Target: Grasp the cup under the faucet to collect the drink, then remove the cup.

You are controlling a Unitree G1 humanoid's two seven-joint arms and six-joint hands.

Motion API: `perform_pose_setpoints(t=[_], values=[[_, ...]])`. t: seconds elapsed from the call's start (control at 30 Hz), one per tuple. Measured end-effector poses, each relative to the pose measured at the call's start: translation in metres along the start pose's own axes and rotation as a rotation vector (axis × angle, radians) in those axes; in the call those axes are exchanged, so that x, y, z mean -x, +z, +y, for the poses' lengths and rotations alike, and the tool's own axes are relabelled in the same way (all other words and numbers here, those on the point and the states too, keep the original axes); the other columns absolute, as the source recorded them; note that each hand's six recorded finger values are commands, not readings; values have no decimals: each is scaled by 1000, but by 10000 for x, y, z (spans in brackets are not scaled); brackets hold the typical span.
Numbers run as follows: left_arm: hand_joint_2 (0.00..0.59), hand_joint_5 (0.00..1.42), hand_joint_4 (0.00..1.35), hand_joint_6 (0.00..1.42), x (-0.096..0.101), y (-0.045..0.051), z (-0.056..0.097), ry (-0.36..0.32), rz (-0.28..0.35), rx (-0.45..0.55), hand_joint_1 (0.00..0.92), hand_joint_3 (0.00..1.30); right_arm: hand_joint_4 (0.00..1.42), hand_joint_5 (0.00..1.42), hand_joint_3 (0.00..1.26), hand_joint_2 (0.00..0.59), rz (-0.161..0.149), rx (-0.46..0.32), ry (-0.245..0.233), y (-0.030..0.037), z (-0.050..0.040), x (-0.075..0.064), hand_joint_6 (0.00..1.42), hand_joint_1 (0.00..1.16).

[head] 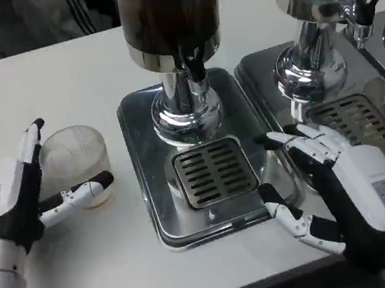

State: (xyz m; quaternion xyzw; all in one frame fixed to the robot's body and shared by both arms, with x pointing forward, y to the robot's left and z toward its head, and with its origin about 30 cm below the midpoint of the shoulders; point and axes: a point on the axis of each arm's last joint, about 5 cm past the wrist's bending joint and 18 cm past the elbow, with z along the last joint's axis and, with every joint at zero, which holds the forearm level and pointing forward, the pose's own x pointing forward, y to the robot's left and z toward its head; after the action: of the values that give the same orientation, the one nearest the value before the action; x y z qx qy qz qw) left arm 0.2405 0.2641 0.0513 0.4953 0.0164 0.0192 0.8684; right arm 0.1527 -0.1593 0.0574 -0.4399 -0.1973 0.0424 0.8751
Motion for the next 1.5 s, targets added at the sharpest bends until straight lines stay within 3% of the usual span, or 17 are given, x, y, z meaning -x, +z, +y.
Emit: perform_pose_setpoints(t=[0.13, 0.27, 0.5, 0.7, 0.8, 0.9, 1.27, 1.5], values=[[24, 251, 0, 282, -47, 59, -14, -20, -10, 19, 241, 0, 345, 218, 303, 420, 27, 3, 5, -19, -17, 39, 146, 367], [40, 278, 5, 287, -76, 112, -45, -42, -19, 37, 293, 7, 352, 229, 304, 420, 33, 5, 16, -22, -32, 59, 147, 366], [67, 451, 200, 413, -114, 192, -87, -58, -19, 103, 420, 204, 372, 243, 321, 424, 43, -4, 16, -19, -74, 84, 147, 378], [72, 827, 496, 1067, -133, 233, -103, -43, -6, 175, 526, 448, 390, 256, 339, 433, 50, -11, 31, -25, -90, 95, 161, 424], [5, 944, 655, 1192, -125, 244, -124, -26, -2, 202, 624, 581, 392, 259, 339, 434, 52, -16, 35, -26, -92, 92, 148, 438], [0, 1007, 743, 1285, -93, 241, -160, 13, 5, 226, 670, 645, 398, 260, 339, 434, 53, -21, 41, -25, -94, 88, 147, 440], [0, 1014, 784, 1327, 96, 147, -242, 108, -11, 265, 633, 674, 417, 271, 346, 434, 55, -39, 35, -16, -89, 76, 159, 448], [0, 1012, 784, 1318, 112, 115, -124, 224, -85, 295, 623, 673, 419, 272, 347, 434, 53, -46, 31, -3, -78, 63, 161, 450]])
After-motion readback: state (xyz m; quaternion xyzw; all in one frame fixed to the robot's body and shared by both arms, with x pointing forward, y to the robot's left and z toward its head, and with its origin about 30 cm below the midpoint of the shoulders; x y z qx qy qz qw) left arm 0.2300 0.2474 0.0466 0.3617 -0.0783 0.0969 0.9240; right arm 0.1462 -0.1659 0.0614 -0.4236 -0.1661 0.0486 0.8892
